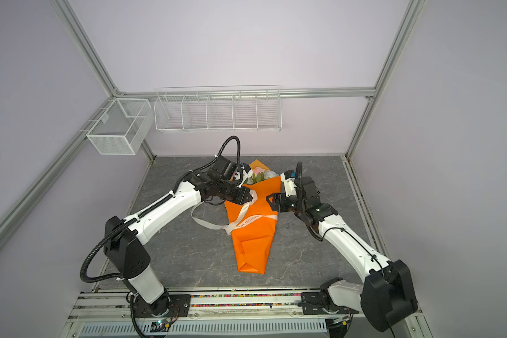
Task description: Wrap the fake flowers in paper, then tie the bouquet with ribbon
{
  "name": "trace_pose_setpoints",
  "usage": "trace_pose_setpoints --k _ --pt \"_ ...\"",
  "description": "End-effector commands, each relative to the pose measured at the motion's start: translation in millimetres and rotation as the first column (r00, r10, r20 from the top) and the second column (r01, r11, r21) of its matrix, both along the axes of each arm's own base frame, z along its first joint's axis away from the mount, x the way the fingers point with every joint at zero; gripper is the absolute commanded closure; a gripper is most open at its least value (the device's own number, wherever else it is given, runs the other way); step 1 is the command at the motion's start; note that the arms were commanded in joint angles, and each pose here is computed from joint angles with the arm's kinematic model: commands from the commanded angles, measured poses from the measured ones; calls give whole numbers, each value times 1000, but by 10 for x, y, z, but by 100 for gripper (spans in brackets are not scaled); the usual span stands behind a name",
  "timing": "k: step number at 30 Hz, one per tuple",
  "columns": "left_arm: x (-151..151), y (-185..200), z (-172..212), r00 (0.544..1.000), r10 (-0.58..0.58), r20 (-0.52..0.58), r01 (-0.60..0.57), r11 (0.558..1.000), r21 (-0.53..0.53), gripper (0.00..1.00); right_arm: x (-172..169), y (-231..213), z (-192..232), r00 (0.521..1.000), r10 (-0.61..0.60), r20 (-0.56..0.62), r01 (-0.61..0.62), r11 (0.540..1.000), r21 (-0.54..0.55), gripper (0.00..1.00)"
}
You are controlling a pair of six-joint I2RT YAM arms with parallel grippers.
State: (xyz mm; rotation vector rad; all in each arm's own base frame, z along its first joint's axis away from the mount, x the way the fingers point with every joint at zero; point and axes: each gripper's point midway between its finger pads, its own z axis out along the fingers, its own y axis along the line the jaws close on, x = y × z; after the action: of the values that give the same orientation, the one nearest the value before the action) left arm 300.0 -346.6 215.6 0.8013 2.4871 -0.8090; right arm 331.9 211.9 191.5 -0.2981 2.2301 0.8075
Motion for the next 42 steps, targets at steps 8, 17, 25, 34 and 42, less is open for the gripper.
trace_pose_setpoints --k 8,17,25,34,42 --pt "-167 61 45 996 -94 -2 94 995 15 100 173 608 -161 844 380 379 -361 924 -123 28" --pt "-148 93 47 996 -84 14 83 996 28 100 334 735 -270 807 400 434 -379 915 -139 55" --pt "130 358 -246 993 95 64 -104 982 157 100 366 453 -507 925 269 270 -229 958 -170 93" --pt "515 502 -745 966 257 10 -248 923 294 93 411 184 -890 988 143 61 -118 947 -299 93" --pt "526 529 -663 960 277 38 -276 916 292 55 497 160 -835 998 64 -21 -67 956 -286 93"
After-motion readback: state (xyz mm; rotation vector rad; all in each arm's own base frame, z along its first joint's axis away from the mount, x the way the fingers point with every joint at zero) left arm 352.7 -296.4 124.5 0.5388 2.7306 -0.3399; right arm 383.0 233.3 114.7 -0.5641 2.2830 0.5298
